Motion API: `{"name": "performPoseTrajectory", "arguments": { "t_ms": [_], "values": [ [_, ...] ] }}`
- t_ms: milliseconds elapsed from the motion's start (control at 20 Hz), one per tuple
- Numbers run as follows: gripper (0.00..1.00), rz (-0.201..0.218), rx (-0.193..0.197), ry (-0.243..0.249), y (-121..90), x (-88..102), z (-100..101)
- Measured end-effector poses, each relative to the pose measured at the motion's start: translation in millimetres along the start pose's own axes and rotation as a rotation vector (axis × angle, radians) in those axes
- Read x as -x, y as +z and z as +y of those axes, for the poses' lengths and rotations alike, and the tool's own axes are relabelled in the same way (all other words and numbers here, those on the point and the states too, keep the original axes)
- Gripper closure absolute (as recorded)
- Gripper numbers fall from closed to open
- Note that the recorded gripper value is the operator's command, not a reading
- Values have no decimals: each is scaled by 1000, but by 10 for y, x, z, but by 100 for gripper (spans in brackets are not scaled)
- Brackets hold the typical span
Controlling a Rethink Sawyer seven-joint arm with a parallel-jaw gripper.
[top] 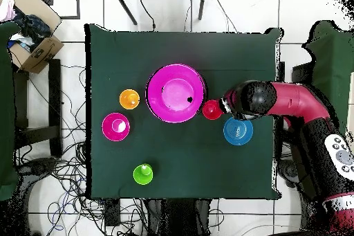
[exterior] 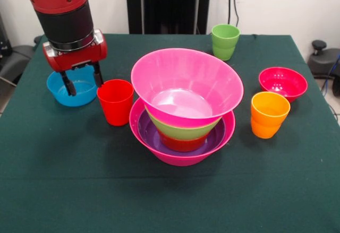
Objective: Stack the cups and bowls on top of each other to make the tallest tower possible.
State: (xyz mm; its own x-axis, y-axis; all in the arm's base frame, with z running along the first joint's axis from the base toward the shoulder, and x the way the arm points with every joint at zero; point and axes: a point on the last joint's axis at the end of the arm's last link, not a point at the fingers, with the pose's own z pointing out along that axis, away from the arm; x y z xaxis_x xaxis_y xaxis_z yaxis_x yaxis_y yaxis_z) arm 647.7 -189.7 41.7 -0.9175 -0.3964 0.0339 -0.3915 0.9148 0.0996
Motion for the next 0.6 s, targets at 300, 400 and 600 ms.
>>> {"name": "performPoseTrajectory", "arguments": {
  "t_ms": [300, 400, 600],
  "values": [
    [0, -11, 14, -5, 77, -44, 116],
    [0, -18, 21, -4, 96, -47, 157],
    [0, -38, 32, 2, 134, -58, 227]
  ]
}}
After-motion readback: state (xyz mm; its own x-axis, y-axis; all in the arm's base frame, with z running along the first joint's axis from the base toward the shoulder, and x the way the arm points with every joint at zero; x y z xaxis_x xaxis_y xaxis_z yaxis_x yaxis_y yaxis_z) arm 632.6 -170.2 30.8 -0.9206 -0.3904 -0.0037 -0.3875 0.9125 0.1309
